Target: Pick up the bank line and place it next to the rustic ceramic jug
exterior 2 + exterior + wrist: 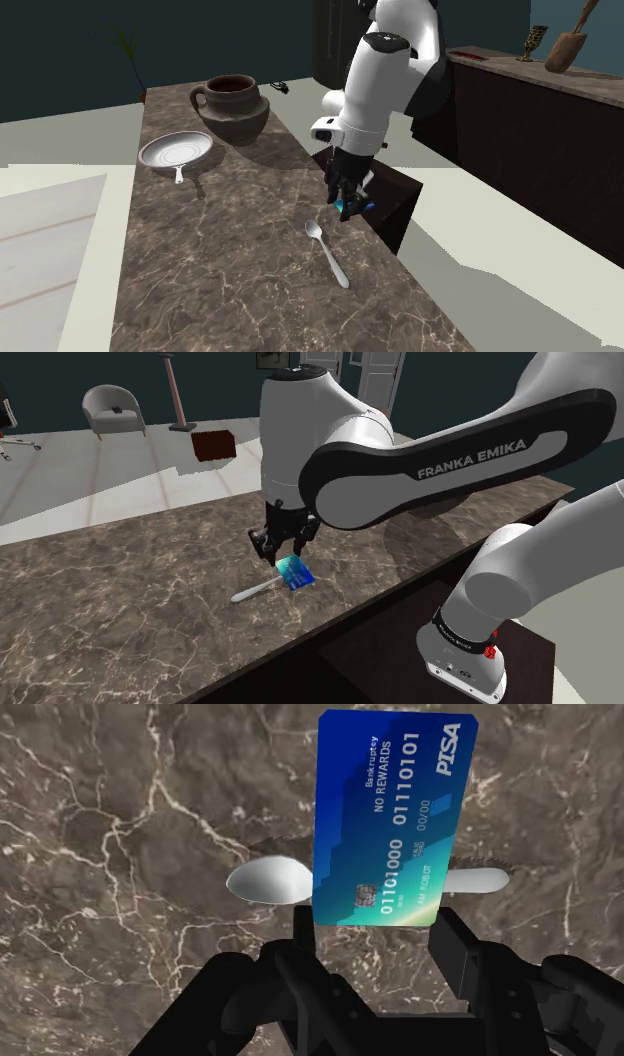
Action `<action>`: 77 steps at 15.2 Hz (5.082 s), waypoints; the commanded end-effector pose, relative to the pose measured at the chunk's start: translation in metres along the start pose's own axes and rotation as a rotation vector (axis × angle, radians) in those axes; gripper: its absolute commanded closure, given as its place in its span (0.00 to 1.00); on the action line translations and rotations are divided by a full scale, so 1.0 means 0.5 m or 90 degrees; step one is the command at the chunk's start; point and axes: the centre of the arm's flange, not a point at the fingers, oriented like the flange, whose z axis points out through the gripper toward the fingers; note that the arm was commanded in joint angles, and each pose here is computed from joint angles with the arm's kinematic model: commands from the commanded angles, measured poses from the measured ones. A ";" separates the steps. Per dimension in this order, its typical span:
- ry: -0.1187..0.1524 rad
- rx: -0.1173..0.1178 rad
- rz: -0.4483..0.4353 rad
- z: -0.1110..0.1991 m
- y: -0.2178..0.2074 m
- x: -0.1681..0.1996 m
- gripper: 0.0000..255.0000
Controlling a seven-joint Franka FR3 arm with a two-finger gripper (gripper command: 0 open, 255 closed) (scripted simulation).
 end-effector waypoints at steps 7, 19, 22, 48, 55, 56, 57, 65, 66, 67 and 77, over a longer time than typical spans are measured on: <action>0.000 0.000 0.000 -0.083 0.002 0.011 1.00; 0.000 0.000 0.000 -0.209 0.006 0.030 1.00; 0.000 0.000 0.000 -0.240 0.006 0.034 1.00; 0.000 0.000 0.000 -0.375 0.285 0.152 1.00; 0.000 0.000 0.000 -0.361 0.459 0.212 1.00; 0.000 0.000 0.000 -0.359 0.484 0.220 1.00; 0.000 0.000 0.000 -0.357 0.509 0.229 1.00; 0.000 0.000 0.000 -0.342 0.708 0.298 1.00; 0.000 0.000 0.000 -0.340 0.733 0.306 1.00; 0.000 0.000 0.000 -0.339 0.757 0.315 1.00; 0.000 0.000 0.000 -0.320 1.006 0.401 1.00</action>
